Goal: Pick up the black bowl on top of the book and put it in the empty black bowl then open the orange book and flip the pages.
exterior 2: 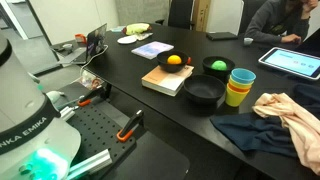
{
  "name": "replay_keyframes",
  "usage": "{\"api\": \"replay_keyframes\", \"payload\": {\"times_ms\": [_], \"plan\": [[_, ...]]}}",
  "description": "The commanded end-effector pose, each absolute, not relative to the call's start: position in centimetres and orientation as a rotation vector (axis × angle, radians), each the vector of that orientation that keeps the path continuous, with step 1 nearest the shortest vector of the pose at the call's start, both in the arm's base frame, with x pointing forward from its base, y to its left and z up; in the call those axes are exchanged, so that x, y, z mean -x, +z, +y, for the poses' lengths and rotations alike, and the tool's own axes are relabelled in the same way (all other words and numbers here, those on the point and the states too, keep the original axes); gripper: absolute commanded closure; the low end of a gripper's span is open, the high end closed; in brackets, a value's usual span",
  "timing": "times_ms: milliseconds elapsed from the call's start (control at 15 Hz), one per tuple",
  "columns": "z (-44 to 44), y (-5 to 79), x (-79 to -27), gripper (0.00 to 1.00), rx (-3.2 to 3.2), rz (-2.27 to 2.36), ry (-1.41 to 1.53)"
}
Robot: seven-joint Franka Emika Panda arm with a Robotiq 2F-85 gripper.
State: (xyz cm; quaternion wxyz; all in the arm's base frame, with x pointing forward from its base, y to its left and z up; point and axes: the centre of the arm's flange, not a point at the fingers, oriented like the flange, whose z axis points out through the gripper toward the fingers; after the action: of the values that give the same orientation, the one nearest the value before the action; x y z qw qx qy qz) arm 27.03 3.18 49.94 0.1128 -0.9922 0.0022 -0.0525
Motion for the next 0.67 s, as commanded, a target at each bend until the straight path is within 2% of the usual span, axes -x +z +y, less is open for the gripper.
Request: {"api": "replay_keyframes", "payload": {"times_ms": [0,600], "plan": [[3.2,50.0,-27.0,0.00,2.911,0.006,-0.157],[3.2,48.9,-27.5,0.00,2.905,-0.007,-0.163]]}}
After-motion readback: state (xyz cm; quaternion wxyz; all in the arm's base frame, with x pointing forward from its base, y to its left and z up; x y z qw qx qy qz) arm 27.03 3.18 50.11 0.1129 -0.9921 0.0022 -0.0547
